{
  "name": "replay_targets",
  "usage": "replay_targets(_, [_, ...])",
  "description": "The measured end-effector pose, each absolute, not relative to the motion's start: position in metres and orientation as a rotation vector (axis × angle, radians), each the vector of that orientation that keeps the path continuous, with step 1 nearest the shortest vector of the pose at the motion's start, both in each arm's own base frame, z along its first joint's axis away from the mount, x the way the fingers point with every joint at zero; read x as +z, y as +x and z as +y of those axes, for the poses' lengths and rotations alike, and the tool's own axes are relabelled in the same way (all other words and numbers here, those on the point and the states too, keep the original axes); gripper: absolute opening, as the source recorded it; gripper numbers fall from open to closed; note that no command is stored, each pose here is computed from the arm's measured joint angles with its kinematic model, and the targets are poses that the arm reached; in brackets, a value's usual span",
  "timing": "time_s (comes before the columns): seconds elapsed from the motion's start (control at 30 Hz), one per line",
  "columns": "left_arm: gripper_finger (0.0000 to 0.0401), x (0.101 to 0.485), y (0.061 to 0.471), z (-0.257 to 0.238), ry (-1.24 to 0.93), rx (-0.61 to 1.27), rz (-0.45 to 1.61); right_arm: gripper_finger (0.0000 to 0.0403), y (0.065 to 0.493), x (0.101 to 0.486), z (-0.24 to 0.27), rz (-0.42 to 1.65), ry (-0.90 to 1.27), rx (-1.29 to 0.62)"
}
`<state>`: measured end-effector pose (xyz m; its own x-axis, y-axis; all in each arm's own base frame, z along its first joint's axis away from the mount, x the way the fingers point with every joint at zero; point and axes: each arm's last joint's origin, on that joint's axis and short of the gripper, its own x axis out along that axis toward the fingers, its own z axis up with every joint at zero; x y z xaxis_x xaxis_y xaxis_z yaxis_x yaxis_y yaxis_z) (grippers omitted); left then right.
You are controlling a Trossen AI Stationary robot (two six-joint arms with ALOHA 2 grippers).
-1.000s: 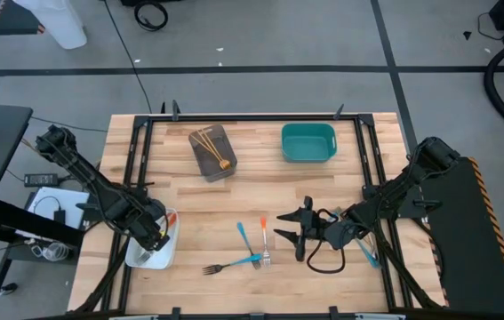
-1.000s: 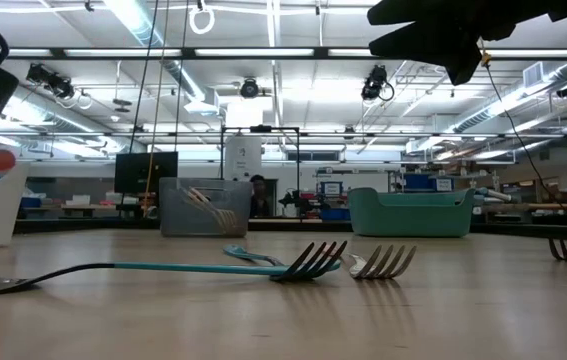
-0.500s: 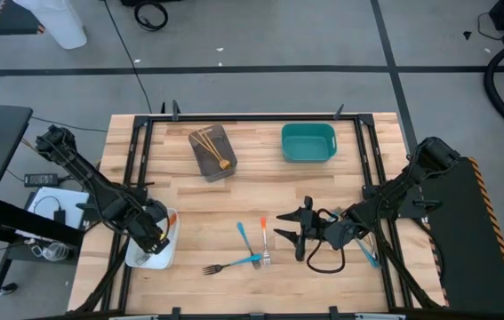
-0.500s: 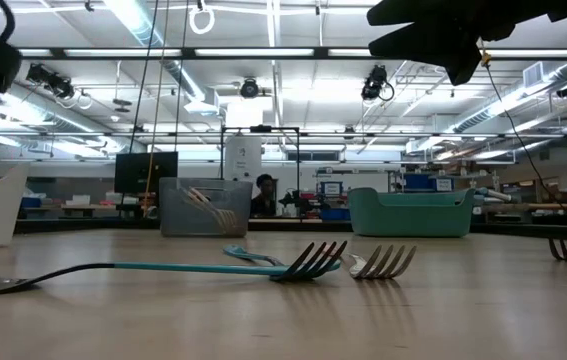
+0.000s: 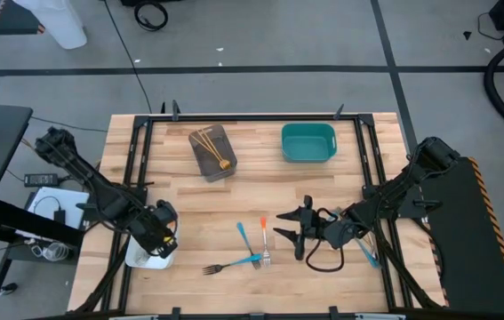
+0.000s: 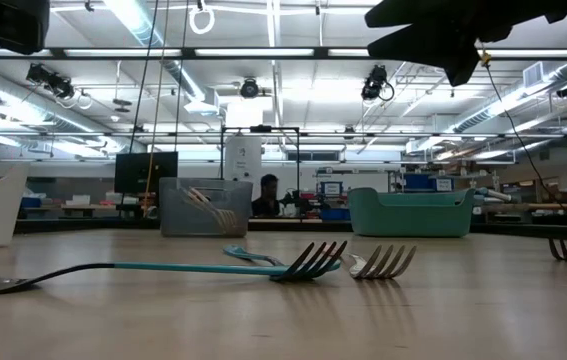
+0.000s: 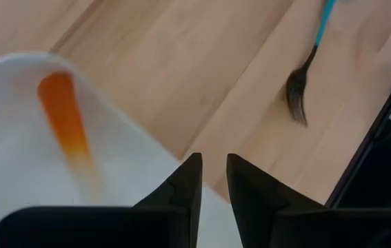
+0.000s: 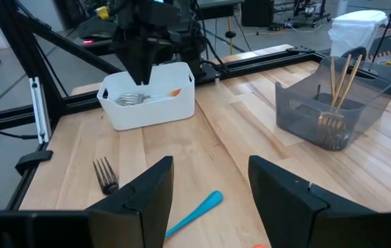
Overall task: Sort silverware by color (type)
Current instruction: Put the blue fork into the green bin
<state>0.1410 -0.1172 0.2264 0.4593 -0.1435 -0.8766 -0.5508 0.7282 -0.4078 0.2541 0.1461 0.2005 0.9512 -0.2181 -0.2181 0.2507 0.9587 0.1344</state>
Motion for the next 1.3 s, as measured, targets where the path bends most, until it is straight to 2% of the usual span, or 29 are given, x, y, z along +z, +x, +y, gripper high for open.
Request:
replay_targets(0.47, [0.0075,0.228,0.191,-0.125,-0.619,0.254,1.078,0.0199,0.255,0.200,0.145,0.206,0.164,-0.233])
replay_targets(0.97, [0.0075,0.216,0.249,-0.148,-0.446,0.240,1.153,0.0199,0.255,0.200,0.145,0.211,0.174,-0.219])
replay_targets(1.3, [0.0075,0.210,0.270,-0.157,-0.290,0.225,1.099,0.0199,0.251,0.189,0.142,0.273,0.265,-0.305])
